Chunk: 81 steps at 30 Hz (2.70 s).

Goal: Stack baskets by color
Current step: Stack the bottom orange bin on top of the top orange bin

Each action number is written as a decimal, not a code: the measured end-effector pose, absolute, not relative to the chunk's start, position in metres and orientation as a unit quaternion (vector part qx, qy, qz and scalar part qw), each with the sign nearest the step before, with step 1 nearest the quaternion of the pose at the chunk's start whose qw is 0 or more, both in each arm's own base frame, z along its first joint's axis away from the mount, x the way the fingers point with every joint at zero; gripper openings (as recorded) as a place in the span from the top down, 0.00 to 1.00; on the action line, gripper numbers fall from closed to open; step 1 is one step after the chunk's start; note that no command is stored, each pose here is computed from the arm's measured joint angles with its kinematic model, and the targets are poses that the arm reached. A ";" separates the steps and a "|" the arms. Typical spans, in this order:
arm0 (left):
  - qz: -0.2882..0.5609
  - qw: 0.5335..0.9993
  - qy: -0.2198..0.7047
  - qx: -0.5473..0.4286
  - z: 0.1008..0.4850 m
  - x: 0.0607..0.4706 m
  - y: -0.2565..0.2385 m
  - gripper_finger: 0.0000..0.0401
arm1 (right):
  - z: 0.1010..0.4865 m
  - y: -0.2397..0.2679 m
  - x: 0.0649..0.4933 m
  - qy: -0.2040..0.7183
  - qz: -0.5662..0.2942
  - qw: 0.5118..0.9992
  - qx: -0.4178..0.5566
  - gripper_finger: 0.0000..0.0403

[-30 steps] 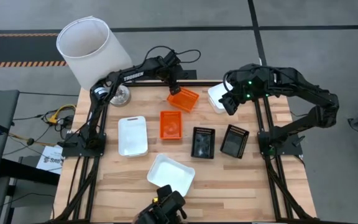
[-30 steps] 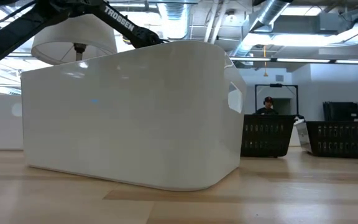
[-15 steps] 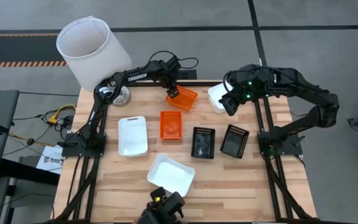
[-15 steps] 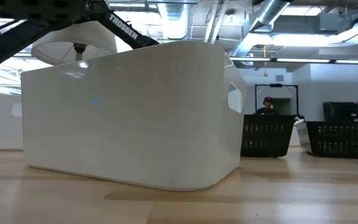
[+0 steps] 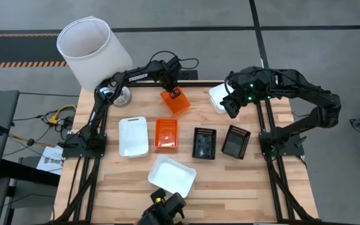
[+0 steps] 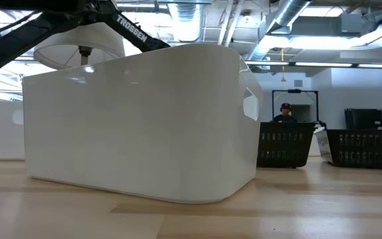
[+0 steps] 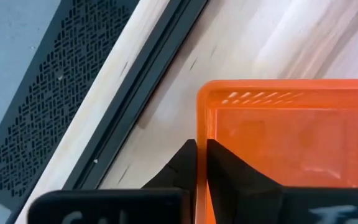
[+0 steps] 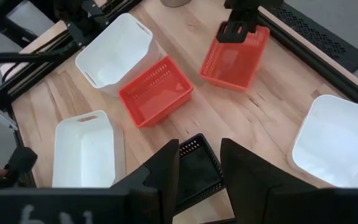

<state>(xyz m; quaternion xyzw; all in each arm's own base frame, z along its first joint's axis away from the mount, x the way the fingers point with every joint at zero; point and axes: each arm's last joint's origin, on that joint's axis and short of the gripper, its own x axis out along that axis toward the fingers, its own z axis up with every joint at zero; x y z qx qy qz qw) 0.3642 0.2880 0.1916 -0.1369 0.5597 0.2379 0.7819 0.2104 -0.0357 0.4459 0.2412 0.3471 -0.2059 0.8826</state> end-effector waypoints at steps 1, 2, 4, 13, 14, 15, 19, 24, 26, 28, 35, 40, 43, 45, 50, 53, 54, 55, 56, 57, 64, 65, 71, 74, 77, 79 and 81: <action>0.236 0.785 0.556 -0.137 0.195 0.365 0.289 0.98 | 0.446 -0.035 0.210 0.348 -0.204 0.883 0.239 0.65; 0.238 0.789 0.550 -0.135 0.199 0.367 0.289 0.99 | 0.446 -0.034 0.211 0.348 -0.202 0.884 0.238 0.65; 0.241 0.798 0.537 -0.129 0.209 0.370 0.291 0.99 | 0.446 -0.033 0.211 0.349 -0.199 0.885 0.236 0.65; 0.203 0.834 0.502 -0.102 0.299 0.373 0.284 1.00 | 0.446 -0.027 0.211 0.351 -0.188 0.888 0.230 0.67; 0.199 0.838 0.499 -0.096 0.310 0.372 0.280 1.00 | 0.446 -0.027 0.211 0.351 -0.188 0.888 0.230 0.67; 0.198 0.841 0.494 -0.093 0.321 0.372 0.276 1.00 | 0.446 -0.027 0.211 0.351 -0.188 0.888 0.230 0.67; 0.198 0.851 0.477 -0.094 0.346 0.358 0.258 1.00 | 0.446 -0.028 0.211 0.353 -0.186 0.890 0.223 0.67; 0.163 0.824 0.533 -0.103 0.354 0.344 0.233 1.00 | 0.446 -0.028 0.211 0.355 -0.182 0.891 0.216 0.67; 0.136 0.818 0.551 -0.093 0.356 0.343 0.222 1.00 | 0.446 -0.028 0.211 0.355 -0.181 0.892 0.214 0.67; 0.115 0.816 0.561 -0.083 0.357 0.346 0.211 1.00 | 0.446 -0.028 0.211 0.356 -0.178 0.894 0.207 0.67; 0.065 0.809 0.582 -0.054 0.356 0.360 0.175 1.00 | 0.446 -0.028 0.211 0.357 -0.175 0.895 0.203 0.67; 0.029 0.789 0.613 -0.039 0.362 0.356 0.149 1.00 | 0.446 -0.028 0.211 0.359 -0.172 0.896 0.197 0.68; 0.021 0.798 0.602 -0.023 0.368 0.356 0.141 1.00 | 0.446 -0.028 0.211 0.361 -0.167 0.898 0.185 0.68; 0.017 0.800 0.600 -0.018 0.371 0.355 0.135 1.00 | 0.446 -0.028 0.211 0.361 -0.167 0.899 0.185 0.68; 0.004 0.812 0.584 -0.005 0.384 0.349 0.123 1.00 | 0.446 -0.028 0.210 0.365 -0.166 0.898 0.183 0.68; -0.009 0.821 0.571 0.007 0.392 0.346 0.116 1.00 | 0.445 -0.028 0.210 0.369 -0.166 0.896 0.181 0.68; -0.011 0.824 0.566 0.012 0.393 0.346 0.116 1.00 | 0.445 -0.028 0.210 0.370 -0.166 0.896 0.181 0.68; -0.012 0.828 0.561 0.015 0.394 0.347 0.116 1.00 | 0.445 -0.028 0.210 0.370 -0.166 0.896 0.181 0.68; -0.010 0.832 0.554 0.015 0.395 0.348 0.117 1.00 | 0.445 -0.028 0.210 0.370 -0.166 0.896 0.182 0.68; -0.007 0.836 0.549 0.013 0.395 0.348 0.118 1.00 | 0.445 -0.028 0.210 0.370 -0.166 0.896 0.182 0.68; -0.014 0.830 0.557 0.002 0.384 0.350 0.117 1.00 | 0.445 -0.028 0.210 0.371 -0.166 0.896 0.181 0.68; -0.020 0.822 0.569 0.004 0.378 0.350 0.116 1.00 | 0.445 -0.028 0.210 0.371 -0.166 0.895 0.181 0.68; -0.024 0.828 0.560 0.027 0.346 0.338 0.111 1.00 | 0.445 -0.028 0.210 0.371 -0.166 0.895 0.181 0.68; -0.001 0.841 0.537 0.063 0.325 0.335 0.113 1.00 | 0.445 -0.028 0.210 0.371 -0.167 0.895 0.181 0.68; 0.012 0.856 0.512 0.070 0.308 0.337 0.116 1.00 | 0.445 -0.028 0.210 0.371 -0.167 0.895 0.181 0.68; 0.003 0.851 0.521 0.061 0.297 0.336 0.115 1.00 | 0.445 -0.028 0.210 0.371 -0.167 0.895 0.182 0.68; -0.002 0.845 0.532 0.057 0.289 0.335 0.115 1.00 | 0.445 -0.027 0.210 0.370 -0.168 0.895 0.185 0.68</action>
